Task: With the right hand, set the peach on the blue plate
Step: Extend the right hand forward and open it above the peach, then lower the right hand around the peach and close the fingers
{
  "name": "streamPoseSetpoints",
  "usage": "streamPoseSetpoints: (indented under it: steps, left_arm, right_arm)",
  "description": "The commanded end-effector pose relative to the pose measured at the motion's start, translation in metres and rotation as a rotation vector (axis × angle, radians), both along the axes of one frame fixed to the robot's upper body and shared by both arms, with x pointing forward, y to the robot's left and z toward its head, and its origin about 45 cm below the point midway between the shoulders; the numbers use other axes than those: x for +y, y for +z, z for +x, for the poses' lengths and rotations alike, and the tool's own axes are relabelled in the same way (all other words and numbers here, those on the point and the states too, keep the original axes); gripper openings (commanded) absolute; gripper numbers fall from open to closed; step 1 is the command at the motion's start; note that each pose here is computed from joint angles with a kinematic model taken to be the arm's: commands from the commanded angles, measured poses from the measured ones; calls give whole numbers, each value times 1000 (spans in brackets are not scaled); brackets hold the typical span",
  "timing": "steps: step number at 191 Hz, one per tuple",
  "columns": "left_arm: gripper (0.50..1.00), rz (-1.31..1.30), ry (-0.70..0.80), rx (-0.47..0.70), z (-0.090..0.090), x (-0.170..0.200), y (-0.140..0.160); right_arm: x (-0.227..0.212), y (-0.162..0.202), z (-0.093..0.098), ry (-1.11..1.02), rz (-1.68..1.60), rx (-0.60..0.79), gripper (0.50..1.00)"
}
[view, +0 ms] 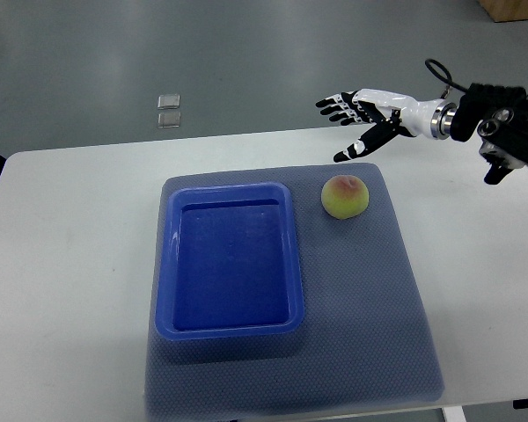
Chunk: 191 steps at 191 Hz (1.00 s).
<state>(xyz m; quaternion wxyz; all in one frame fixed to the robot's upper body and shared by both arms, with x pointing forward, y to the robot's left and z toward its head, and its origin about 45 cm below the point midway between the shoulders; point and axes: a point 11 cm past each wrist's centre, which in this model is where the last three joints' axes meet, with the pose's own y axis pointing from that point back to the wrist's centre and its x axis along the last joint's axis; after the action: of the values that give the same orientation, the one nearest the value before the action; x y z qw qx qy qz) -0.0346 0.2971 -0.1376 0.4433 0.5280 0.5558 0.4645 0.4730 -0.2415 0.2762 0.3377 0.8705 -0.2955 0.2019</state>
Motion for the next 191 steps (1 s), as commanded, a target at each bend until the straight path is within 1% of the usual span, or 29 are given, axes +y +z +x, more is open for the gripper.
streamPoseSetpoints:
  steps: [1, 15, 27, 37, 38, 41, 51, 71, 72, 79, 91, 101, 103, 125, 127, 172, 191]
  left_arm:
    - [1000, 0, -1, 0, 0, 0, 0]
    - [1000, 0, -1, -2, 1, 0, 0]
    - [1000, 0, 0, -2, 1, 0, 0]
    - [1000, 0, 0, -2, 1, 0, 0]
    - [1000, -2, 0, -2, 1, 0, 0]
    - [1000, 0, 1, 0, 0, 0, 0]
    - [1000, -2, 0, -2, 1, 0, 0]
    - [1000, 0, 0, -2, 1, 0, 0]
    - [1000, 0, 1, -1, 0, 0, 0]
    - [1000, -2, 1, -1, 0, 0, 0]
    - [1000, -2, 1, -1, 0, 0, 0]
    - [1000, -2, 1, -1, 0, 0, 0]
    - [1000, 1, 1, 0, 0, 0, 0]
    - [1000, 1, 1, 0, 0, 0, 0]
    - [1000, 1, 1, 0, 0, 0, 0]
    - [1000, 1, -1, -1, 1, 0, 0]
    - [1000, 3, 2, 0, 0, 1, 0]
  right_arm:
    - [4, 29, -6, 156, -292, 17, 934]
    - [9, 27, -14, 226, -442, 44, 934]
    - [12, 22, -16, 261, -521, 47, 934]
    - [12, 22, -16, 261, -521, 47, 934]
    - [20, 20, -17, 278, -529, 42, 934]
    - [24, 18, -17, 287, -529, 43, 934]
    - [30, 15, -18, 298, -530, 38, 934]
    - [34, 11, -17, 292, -520, 16, 934]
    - [39, 3, -16, 289, -515, 0, 934]
    - [42, -2, -16, 285, -512, -10, 932]
    - [39, -10, -14, 265, -511, -22, 932]
    - [39, -10, -14, 264, -511, -22, 932]
    - [38, -18, -16, 264, -515, -22, 932]
    - [35, -26, -18, 268, -529, -17, 932]
    - [34, -31, -19, 269, -535, -16, 932]
    - [30, -51, -17, 265, -586, -66, 930]
    - [36, -59, -19, 271, -580, -76, 928]
